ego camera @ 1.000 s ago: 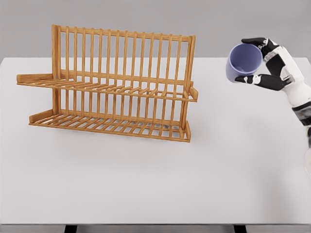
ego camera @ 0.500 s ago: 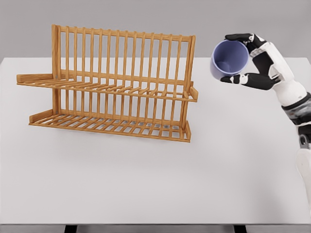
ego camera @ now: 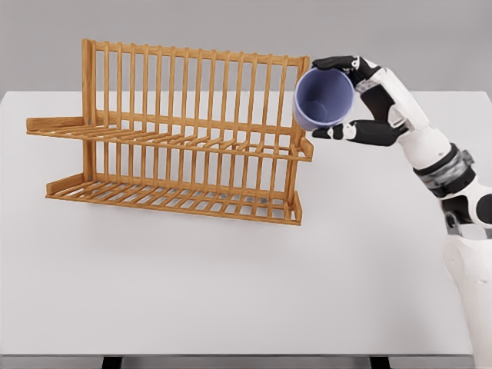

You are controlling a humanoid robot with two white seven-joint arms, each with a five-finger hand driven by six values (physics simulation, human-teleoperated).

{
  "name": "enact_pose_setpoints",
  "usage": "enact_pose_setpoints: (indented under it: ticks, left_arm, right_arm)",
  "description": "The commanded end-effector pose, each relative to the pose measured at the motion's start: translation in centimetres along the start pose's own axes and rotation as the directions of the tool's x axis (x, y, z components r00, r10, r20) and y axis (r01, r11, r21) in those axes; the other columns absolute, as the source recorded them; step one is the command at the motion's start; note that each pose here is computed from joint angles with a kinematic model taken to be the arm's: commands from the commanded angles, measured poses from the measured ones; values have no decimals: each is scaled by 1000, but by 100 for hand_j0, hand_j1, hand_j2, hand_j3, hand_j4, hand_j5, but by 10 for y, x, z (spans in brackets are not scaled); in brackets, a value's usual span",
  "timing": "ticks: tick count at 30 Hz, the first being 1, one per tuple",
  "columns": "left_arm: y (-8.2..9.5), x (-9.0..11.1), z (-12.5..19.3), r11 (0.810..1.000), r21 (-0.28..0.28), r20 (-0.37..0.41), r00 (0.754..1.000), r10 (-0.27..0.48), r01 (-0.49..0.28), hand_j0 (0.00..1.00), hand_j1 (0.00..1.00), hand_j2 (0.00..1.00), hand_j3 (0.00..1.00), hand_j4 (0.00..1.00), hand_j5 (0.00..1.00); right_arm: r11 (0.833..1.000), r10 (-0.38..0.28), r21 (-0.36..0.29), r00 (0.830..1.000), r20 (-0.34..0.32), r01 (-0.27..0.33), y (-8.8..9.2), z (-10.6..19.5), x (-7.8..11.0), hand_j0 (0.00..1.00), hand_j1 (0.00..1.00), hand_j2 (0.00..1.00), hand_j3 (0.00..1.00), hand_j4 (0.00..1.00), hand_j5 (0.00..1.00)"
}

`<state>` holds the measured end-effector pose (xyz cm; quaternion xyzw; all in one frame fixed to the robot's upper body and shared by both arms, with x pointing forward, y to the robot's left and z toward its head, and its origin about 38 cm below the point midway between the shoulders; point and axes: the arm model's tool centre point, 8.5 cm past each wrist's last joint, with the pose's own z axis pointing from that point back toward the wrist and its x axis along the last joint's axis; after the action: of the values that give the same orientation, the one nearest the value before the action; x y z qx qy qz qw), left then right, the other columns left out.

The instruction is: Right arm put cup on second shelf

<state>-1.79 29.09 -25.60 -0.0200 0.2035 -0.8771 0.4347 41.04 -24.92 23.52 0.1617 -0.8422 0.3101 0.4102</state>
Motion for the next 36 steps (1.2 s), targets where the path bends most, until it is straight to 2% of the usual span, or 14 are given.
enact_pose_setpoints:
  ticks: [1, 13, 16, 27, 36]
  left_arm:
    - [0, 0, 0, 1000, -1, -1, 1000, 0, 0, 100, 100, 100, 100, 100, 100]
    - [0, 0, 0, 1000, -1, 1, 1000, -1, 1, 100, 100, 100, 100, 100, 100]
    - [0, 0, 0, 1000, -1, -1, 1000, 0, 0, 100, 100, 100, 100, 100, 100]
    - [0, 0, 0, 1000, -1, 1, 1000, -1, 1, 100, 100, 100, 100, 100, 100]
    - [0, 0, 0, 1000, -1, 1, 1000, -1, 1, 100, 100, 100, 100, 100, 100]
  right_arm:
    - [1000, -8, 8, 1000, 5, 8, 3, -2, 0, 69, 69, 69, 69, 69, 69]
    - [1000, -12, 29, 1000, -1, 12, 9, -8, -3, 69, 69, 69, 69, 69, 69]
    - [999, 2, 35, 1000, -6, -1, 14, -13, -5, 69, 69, 69, 69, 69, 69]
    - [998, -13, 68, 1000, 11, 12, 32, -37, -9, 69, 69, 69, 69, 69, 69]
    - [995, -29, 100, 1000, 11, 28, 47, -43, -13, 69, 69, 69, 69, 69, 69]
